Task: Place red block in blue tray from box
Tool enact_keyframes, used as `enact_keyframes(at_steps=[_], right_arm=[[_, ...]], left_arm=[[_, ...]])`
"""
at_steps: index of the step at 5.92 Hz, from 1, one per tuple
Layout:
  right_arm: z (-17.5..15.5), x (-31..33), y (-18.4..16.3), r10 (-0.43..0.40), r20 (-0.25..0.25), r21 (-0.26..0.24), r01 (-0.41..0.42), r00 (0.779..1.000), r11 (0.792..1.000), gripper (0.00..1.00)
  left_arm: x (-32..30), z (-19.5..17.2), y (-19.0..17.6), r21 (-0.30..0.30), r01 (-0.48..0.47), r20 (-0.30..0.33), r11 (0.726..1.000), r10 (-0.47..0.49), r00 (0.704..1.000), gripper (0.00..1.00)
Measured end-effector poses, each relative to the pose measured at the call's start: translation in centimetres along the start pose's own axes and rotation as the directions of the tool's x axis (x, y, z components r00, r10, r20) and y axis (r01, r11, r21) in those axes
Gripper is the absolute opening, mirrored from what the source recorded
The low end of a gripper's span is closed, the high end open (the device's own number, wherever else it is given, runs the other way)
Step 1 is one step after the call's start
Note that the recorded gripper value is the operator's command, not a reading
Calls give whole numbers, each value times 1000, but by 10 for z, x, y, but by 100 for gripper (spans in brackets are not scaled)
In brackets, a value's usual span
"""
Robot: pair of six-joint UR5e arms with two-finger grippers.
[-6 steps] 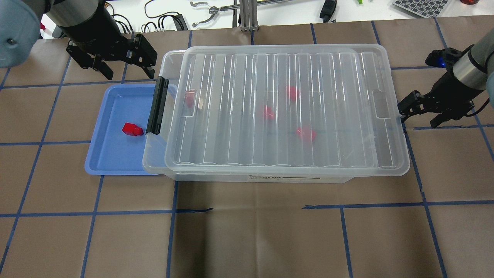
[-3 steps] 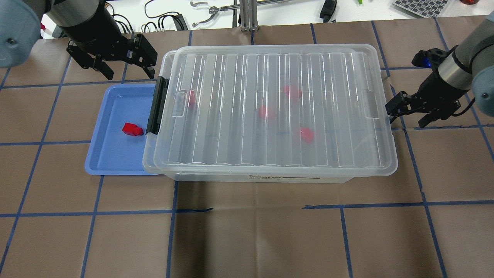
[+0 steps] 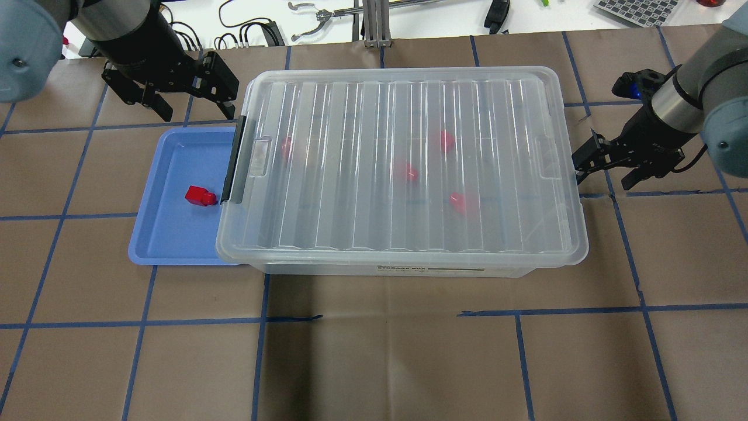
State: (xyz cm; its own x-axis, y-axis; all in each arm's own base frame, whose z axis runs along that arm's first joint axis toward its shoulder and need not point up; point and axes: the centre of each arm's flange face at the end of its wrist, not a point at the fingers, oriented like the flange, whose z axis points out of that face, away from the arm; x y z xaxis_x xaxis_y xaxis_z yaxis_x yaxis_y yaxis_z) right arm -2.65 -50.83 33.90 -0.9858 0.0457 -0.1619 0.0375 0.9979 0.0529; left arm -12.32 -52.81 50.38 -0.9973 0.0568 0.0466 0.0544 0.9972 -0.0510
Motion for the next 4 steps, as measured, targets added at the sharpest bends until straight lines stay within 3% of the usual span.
enact_keyframes(at_steps=[2, 4], right_arm=[[-46, -14, 7, -7, -57, 81, 12, 998, 997, 100], [-85, -76, 19, 13, -125, 119, 2, 992, 993, 100]], left_arm=[[0, 1, 0, -1, 0, 2, 1000, 0, 1000, 99], [0, 1, -1, -1, 0, 2, 1000, 0, 1000, 99]])
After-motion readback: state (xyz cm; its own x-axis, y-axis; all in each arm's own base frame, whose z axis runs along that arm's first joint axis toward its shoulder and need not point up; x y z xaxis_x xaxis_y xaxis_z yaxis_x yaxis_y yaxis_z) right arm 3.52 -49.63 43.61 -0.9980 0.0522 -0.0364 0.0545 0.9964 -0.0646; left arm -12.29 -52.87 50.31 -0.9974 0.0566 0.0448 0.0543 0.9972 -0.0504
